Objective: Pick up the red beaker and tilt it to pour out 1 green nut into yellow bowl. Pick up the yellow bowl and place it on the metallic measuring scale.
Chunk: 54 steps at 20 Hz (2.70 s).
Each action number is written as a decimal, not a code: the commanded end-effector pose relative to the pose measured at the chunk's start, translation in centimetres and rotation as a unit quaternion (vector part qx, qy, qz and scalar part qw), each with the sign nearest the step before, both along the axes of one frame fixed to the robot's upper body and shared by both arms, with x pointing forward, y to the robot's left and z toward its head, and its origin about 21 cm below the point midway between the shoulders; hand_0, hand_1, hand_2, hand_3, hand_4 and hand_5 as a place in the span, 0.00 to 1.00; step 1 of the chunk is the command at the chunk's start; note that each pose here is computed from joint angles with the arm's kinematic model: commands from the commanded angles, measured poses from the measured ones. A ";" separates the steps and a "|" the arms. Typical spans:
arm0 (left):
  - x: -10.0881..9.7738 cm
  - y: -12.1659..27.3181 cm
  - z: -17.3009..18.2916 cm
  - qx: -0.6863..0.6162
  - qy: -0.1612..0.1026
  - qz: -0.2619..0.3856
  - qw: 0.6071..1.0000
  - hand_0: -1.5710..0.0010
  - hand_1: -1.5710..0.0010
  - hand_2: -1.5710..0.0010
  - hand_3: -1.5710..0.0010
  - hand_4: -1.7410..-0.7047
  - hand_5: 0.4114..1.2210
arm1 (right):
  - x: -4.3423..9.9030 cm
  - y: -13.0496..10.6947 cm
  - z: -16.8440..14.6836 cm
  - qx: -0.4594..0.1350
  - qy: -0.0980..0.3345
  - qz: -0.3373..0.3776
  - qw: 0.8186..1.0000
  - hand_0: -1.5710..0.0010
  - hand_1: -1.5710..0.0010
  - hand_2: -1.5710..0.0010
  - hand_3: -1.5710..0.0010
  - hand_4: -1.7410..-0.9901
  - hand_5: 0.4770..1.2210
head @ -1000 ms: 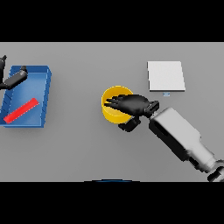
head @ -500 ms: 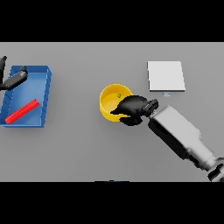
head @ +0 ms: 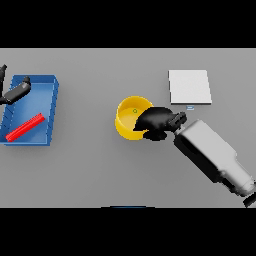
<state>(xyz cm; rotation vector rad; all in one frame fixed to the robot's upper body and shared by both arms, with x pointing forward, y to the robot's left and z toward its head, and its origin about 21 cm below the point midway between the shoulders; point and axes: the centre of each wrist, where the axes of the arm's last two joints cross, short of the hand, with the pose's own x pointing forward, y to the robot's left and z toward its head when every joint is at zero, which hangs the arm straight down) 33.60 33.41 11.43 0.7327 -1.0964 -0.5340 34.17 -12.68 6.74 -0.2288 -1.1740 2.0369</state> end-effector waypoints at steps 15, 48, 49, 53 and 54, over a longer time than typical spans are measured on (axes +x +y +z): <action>0.4 -0.1 0.9 0.007 -0.005 0.000 1.000 1.00 1.00 1.00 1.00 0.91 0.39 | 1.6 -3.9 8.9 -0.004 -0.085 -0.042 0.996 0.00 0.00 0.00 0.20 0.03 1.00; 0.0 -0.6 1.5 0.010 0.014 0.018 1.000 1.00 1.00 1.00 1.00 0.90 0.41 | 10.2 -13.8 2.1 -0.008 -0.074 -0.263 0.962 0.02 0.08 0.05 0.35 0.11 1.00; 0.2 -0.8 1.3 0.010 0.016 0.016 1.000 1.00 1.00 1.00 1.00 0.90 0.41 | 10.3 -13.9 2.3 -0.010 -0.073 -0.270 0.960 0.03 0.14 0.14 0.42 0.19 0.88; 0.2 -0.6 1.1 0.010 0.017 0.020 1.000 1.00 1.00 1.00 1.00 0.90 0.41 | 10.3 -14.6 1.9 -0.013 -0.057 -0.272 0.960 0.60 0.65 0.56 0.57 0.39 0.55; 0.4 -0.4 1.4 0.014 0.016 0.020 1.000 1.00 1.00 1.00 1.00 0.90 0.41 | 10.5 -14.2 2.0 -0.016 -0.054 -0.274 0.960 0.68 0.72 0.62 0.60 0.42 0.50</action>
